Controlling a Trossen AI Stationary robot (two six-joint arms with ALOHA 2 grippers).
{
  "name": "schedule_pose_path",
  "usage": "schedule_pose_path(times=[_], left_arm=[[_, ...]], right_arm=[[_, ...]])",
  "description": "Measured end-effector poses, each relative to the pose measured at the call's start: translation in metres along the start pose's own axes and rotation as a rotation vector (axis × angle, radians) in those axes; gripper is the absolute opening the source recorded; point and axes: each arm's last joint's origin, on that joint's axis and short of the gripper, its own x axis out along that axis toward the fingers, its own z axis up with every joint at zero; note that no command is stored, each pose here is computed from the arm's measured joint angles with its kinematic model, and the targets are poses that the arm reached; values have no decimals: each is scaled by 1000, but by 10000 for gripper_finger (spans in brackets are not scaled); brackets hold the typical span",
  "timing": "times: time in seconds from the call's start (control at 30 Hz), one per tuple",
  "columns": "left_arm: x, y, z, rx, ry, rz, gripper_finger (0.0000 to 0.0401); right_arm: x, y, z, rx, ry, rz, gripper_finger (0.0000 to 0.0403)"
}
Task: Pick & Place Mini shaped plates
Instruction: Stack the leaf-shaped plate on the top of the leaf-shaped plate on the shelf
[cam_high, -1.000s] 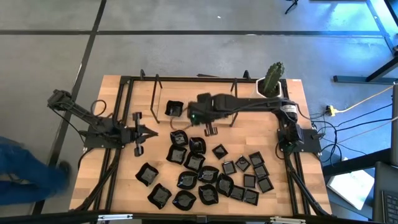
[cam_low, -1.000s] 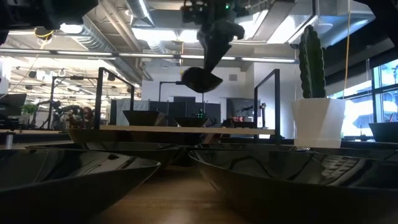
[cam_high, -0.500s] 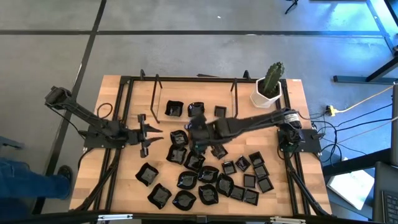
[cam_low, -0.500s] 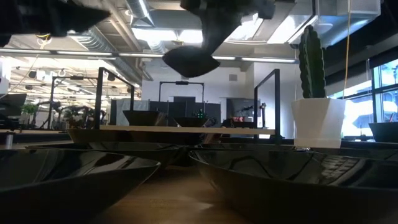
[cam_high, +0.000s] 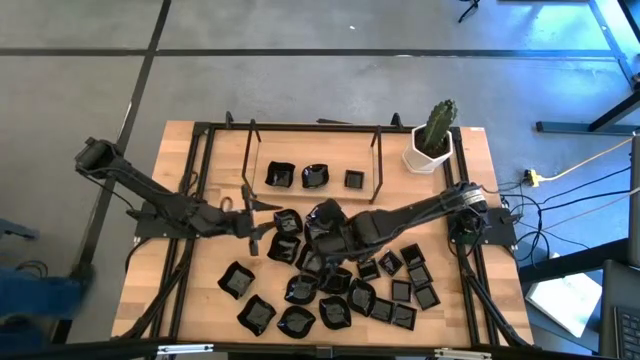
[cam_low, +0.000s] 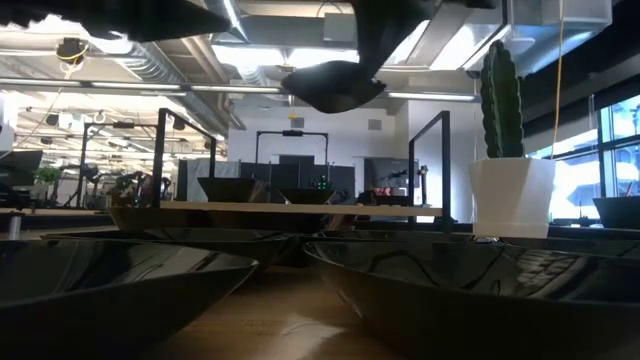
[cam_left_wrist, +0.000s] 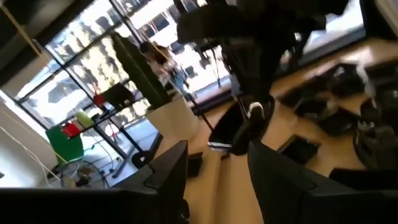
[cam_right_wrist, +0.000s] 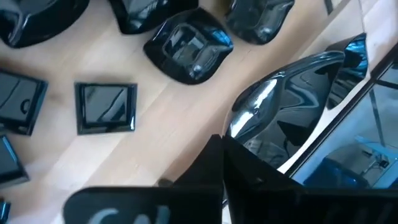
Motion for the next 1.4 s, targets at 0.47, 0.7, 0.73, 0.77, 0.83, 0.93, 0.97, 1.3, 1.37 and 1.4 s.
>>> schedule_pose_path(times=[0.47, 0.7, 0.73, 0.77, 0.83, 0.93, 0.97, 1.3, 1.37, 1.4], left_arm=[[46, -20, 30, 143, 232, -203, 176], [60, -30, 17, 303, 301, -181, 178], [61, -30, 17, 307, 312, -155, 178], [61, -29, 16, 306, 322, -129, 178], [62, -27, 16, 295, 332, -108, 178], [57, -25, 17, 293, 335, -127, 178], [54, -25, 19, 294, 331, -138, 178], [25, -18, 24, 223, 381, -195, 174], [21, -17, 22, 210, 404, -203, 173], [18, -16, 21, 210, 417, -208, 173]], right_arm=[[44, 47, -3, -228, 255, -158, 0], [65, 58, -7, -342, 362, -294, 0], [66, 57, -8, -337, 369, -313, 0], [68, 55, -8, -322, 367, -324, 0], [74, 50, -9, -309, 363, -326, 0], [83, 41, -12, -324, 368, -323, 0], [86, 37, -12, -321, 360, -312, 0], [113, -8, -33, -316, 345, -243, 0], [117, -15, -38, -340, 368, -245, 0], [119, -18, -40, -341, 371, -250, 0]])
